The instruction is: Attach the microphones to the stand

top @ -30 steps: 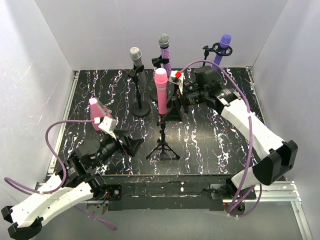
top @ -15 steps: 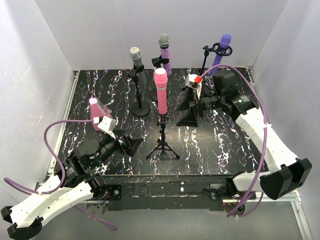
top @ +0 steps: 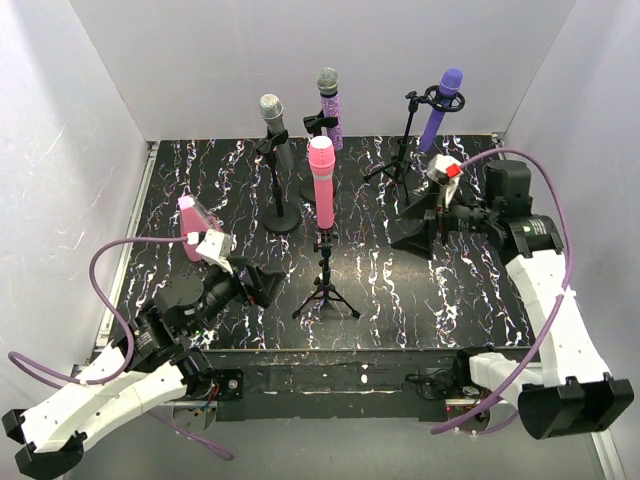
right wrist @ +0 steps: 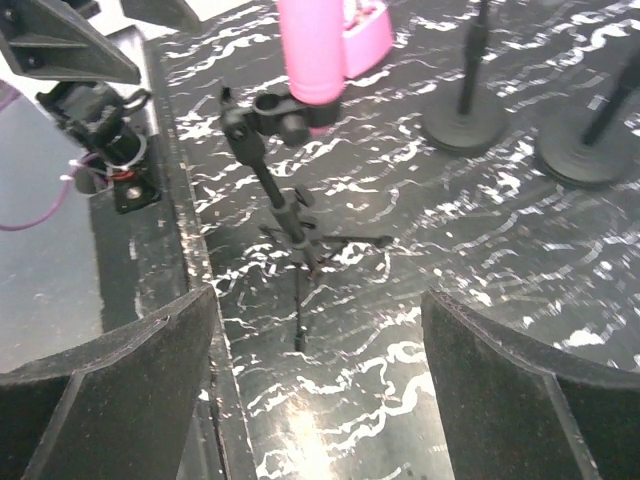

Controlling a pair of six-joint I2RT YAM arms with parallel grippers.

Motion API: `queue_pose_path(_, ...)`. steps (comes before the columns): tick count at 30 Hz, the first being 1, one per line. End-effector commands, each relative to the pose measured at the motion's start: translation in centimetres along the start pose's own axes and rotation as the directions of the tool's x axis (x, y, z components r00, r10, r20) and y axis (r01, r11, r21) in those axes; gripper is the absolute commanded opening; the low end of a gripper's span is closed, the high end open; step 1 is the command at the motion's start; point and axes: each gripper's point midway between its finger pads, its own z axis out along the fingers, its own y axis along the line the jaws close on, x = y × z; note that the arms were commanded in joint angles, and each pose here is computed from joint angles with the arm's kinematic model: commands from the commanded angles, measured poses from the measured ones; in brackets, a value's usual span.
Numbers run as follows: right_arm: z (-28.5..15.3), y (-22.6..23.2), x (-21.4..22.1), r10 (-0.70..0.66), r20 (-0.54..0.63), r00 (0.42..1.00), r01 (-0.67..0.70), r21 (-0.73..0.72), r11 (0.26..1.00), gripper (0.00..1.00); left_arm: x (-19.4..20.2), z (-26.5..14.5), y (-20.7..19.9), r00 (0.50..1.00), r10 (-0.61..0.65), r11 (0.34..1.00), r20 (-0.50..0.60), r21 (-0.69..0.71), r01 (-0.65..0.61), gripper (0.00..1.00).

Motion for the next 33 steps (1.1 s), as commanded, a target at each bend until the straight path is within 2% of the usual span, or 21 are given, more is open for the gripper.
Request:
queue_pose_path(1, -2.7, -1.1, 1.0, -0.027, 0.018, 0.999, 0.024, 0.129, 0.991, 0.90, 1.4, 0.9, 2.3, 0.999, -0.024, 0.991, -0.025, -0.135, 0.020, 0.98)
queue_pose_path(3, -4.0, -2.1, 1.7, 0.004, 0.038, 0.999, -0.013, 0.215, 0.977, 0.90, 2.2, 1.4, 3.6, 0.999, -0.033, 0.978, -0.030, -0.206, 0.026, 0.98)
queue_pose_path(8, -9.2, -6.9, 5.2, 0.102, 0.098, 0.990, -0.139, 0.534, 0.834, 0.91, 2.5, 2.4, 7.5, 0.991, -0.131, 0.935, -0.030, -0.337, 0.113, 0.98)
queue_pose_path(11, -11.0, -8.5, 7.5, 0.137, 0.107, 0.985, -0.174, 0.664, 0.728, 0.98, 2.1, 2.9, 10.6, 0.977, -0.209, 0.910, -0.038, -0.373, 0.181, 0.98)
queue_pose_path(15, -14.1, -10.5, 8.9, 0.196, 0.208, 0.958, -0.281, 0.809, 0.516, 0.98, 2.6, 3.2, 14.6, 0.943, -0.297, 0.865, -0.147, -0.459, 0.200, 0.98)
queue_pose_path(17, -15.3, -10.9, 9.2, 0.208, 0.268, 0.941, -0.334, 0.836, 0.435, 0.98, 1.2, 2.7, 15.0, 0.955, -0.250, 0.867, -0.157, -0.476, 0.149, 0.98)
queue_pose_path(20, -16.7, -11.1, 8.7, 0.205, 0.391, 0.897, -0.439, 0.840, 0.320, 0.98, -1.9, 1.3, 14.4, 0.983, -0.161, 0.878, -0.093, -0.469, 0.100, 0.98)
queue_pose_path(23, -17.9, -11.2, 8.2, 0.191, 0.444, 0.875, -0.480, 0.844, 0.238, 0.98, -3.8, -0.2, 13.7, 0.991, -0.119, 0.879, -0.054, -0.470, 0.079, 0.98)
queue_pose_path(27, -18.4, -10.5, 6.6, 0.186, 0.451, 0.873, -0.485, 0.843, 0.232, 0.98, -4.4, -1.4, 12.8, 0.992, -0.119, 0.882, -0.028, -0.463, 0.093, 0.98)
queue_pose_path(30, -18.1, -9.8, 5.5, 0.186, 0.448, 0.875, -0.484, 0.834, 0.267, 0.98, -4.7, -1.6, 12.6, 0.993, -0.119, 0.884, -0.011, -0.457, 0.101, 0.98)
queue_pose_path(33, -17.2, -9.5, 5.2, 0.194, 0.429, 0.882, -0.471, 0.818, 0.332, 0.98, -4.9, -1.6, 12.5, 0.994, -0.108, 0.887, -0.008, -0.452, 0.093, 0.98)
